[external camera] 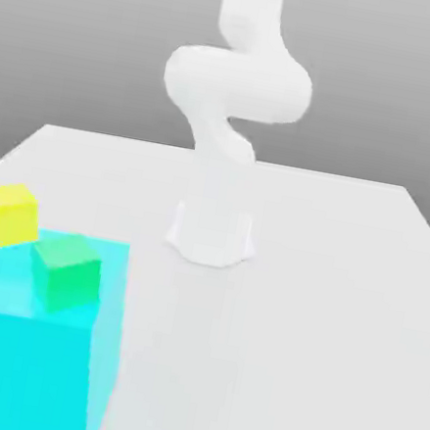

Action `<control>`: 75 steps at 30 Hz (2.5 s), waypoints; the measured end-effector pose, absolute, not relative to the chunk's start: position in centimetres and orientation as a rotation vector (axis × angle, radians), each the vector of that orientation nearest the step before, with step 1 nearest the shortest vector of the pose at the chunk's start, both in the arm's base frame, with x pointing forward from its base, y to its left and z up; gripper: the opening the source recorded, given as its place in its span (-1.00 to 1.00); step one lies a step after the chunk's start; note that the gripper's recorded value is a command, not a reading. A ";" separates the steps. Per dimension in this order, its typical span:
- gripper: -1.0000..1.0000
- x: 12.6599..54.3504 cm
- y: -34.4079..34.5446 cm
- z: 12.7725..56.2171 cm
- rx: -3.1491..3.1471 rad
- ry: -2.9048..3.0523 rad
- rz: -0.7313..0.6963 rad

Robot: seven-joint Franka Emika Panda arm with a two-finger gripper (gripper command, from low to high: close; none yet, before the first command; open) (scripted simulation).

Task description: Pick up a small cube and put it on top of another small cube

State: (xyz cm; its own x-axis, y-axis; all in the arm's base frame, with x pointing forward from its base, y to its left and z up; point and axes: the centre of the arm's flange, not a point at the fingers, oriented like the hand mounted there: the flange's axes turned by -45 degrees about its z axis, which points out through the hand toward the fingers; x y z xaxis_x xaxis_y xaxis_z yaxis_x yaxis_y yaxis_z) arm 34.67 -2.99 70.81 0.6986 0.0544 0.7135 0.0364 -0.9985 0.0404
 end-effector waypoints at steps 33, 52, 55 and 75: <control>0.00 39.0 -31.5 43.1 2.480 1.514 0.508; 0.00 35.4 -34.9 18.0 1.938 2.465 0.009; -1.00 35.3 -34.8 14.1 1.929 2.476 0.003; -1.00 36.1 -35.4 29.9 2.116 2.242 0.023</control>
